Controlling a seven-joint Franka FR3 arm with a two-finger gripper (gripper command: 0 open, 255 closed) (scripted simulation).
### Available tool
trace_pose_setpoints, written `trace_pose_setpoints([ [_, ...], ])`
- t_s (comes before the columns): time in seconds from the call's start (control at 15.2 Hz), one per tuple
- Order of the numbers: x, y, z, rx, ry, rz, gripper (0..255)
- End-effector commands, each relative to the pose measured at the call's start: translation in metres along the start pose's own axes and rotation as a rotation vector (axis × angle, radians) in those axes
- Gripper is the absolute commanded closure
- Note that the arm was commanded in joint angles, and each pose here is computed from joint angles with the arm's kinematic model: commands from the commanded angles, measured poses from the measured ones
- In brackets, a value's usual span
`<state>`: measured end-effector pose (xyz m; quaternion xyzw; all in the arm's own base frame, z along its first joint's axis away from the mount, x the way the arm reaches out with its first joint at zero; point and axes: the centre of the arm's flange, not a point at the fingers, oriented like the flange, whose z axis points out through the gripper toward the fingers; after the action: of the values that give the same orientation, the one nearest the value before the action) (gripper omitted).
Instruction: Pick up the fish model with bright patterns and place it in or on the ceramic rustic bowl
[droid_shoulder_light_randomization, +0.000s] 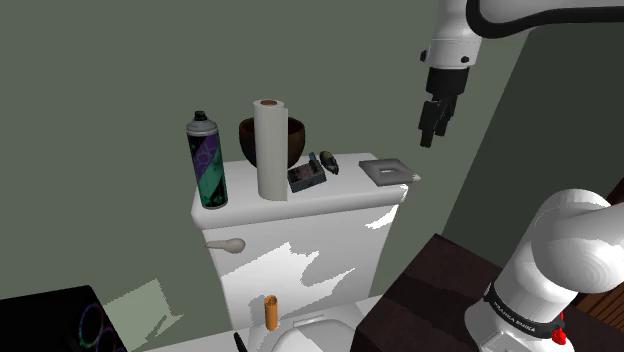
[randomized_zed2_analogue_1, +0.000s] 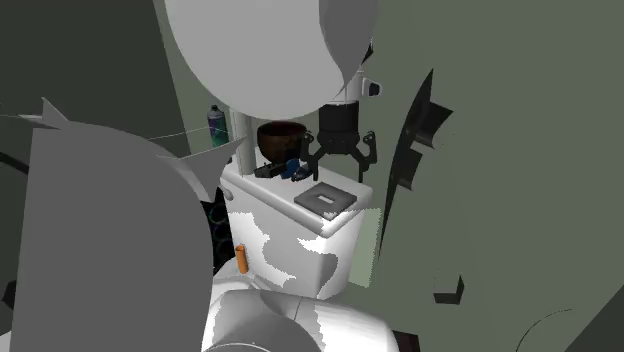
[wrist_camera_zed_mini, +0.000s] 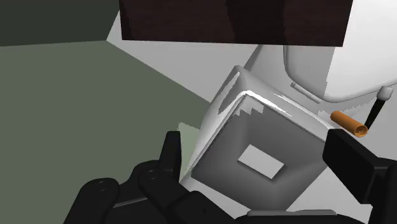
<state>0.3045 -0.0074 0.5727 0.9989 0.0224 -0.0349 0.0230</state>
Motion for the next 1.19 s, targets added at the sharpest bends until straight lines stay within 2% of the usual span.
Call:
trace_pose_setpoints([
  [0.0, 0.000, 0.000, 0.000, 0.000, 0.000, 0.000, 0],
  [1.12, 0.173, -0.019, 0.063, 0.481, 0.137, 0.184, 0],
])
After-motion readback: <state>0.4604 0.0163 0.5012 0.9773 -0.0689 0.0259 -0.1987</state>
